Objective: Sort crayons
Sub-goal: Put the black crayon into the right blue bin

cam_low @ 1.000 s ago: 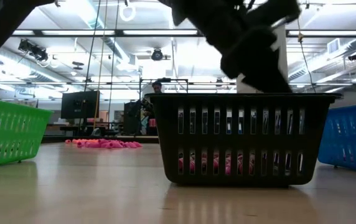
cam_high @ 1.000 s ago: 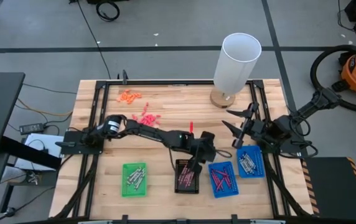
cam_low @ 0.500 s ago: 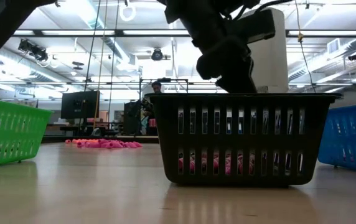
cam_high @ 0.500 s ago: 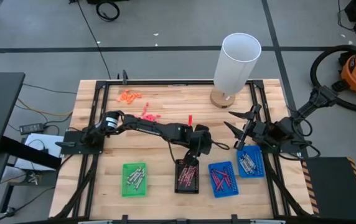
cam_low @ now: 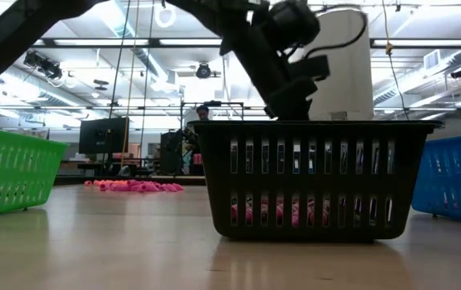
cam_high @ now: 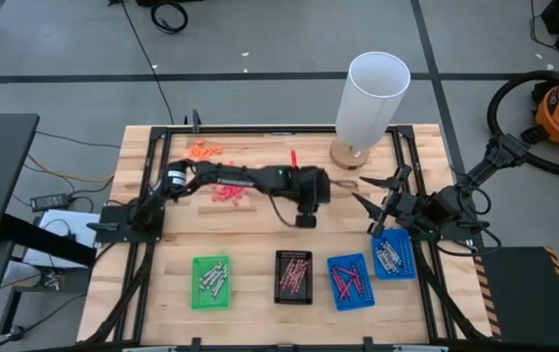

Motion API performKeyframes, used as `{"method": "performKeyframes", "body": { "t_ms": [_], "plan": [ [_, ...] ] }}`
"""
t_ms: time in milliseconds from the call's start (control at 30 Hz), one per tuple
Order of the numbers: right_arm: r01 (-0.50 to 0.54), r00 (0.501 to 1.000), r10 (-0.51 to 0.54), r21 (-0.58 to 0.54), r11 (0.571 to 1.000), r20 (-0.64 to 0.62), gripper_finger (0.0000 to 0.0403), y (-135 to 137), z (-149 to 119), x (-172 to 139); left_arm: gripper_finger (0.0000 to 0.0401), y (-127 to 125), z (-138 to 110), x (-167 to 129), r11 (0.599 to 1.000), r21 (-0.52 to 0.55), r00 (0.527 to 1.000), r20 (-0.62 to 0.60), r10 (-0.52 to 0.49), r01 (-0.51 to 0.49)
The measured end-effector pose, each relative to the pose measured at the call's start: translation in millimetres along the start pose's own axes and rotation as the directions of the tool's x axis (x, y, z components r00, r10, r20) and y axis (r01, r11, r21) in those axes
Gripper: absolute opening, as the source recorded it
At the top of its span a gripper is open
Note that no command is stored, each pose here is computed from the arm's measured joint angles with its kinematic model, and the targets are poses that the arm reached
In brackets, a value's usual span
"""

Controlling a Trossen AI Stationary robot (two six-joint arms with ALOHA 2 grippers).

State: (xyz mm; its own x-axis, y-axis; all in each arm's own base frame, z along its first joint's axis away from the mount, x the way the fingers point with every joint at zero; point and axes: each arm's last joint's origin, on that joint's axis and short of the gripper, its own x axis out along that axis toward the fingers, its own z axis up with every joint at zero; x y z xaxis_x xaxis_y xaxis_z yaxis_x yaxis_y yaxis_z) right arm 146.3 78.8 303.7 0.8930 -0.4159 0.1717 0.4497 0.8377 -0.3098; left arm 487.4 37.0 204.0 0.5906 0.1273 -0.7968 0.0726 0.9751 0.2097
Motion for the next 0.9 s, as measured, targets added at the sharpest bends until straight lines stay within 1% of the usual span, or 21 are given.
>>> {"method": "performKeyframes", "body": {
  "t_ms": [167,233,267,333,433,567,767,900],
  "plan": [
    [-0.001,1.0,0.001,-0.005,1.0,-0.002,0.02,0,0,0,0.0118,33,-14,9,0.989,-0.141,0.998,-0.044,0.036,-0.041],
    [-0.002,1.0,0.002,-0.006,1.0,-0.003,0.02,0,0,0,0.0118,41,-22,14,0.985,-0.166,0.996,-0.083,0.036,-0.05],
    [-0.002,1.0,0.002,-0.006,1.0,-0.003,0.02,0,-1,0,0.0118,45,-23,16,0.983,-0.174,0.996,-0.082,0.041,-0.055],
    [-0.003,1.0,0.003,-0.006,1.0,-0.005,0.02,1,-1,0,0.0118,49,-29,17,0.985,-0.166,0.992,-0.124,0.033,-0.054],
    [0.003,1.0,-0.003,-0.004,1.0,-0.022,0.02,1,-3,0,0.0118,50,-28,17,0.991,-0.127,0.993,-0.114,0.037,-0.052],
    [0.013,0.998,-0.013,-0.009,1.0,-0.063,0.02,3,-9,3,0.0114,43,-24,15,0.997,-0.065,0.995,-0.094,0.039,-0.045],
    [0.043,0.992,-0.039,0.026,0.999,-0.121,0.02,2,-19,9,0.0085,38,-22,14,0.999,-0.025,0.995,-0.093,0.034,-0.036],
    [0.057,0.988,-0.049,0.049,0.997,-0.147,0.02,1,-24,12,0.0063,35,-27,14,1.0,-0.017,0.989,-0.147,0.016,-0.019]
  ]
}}
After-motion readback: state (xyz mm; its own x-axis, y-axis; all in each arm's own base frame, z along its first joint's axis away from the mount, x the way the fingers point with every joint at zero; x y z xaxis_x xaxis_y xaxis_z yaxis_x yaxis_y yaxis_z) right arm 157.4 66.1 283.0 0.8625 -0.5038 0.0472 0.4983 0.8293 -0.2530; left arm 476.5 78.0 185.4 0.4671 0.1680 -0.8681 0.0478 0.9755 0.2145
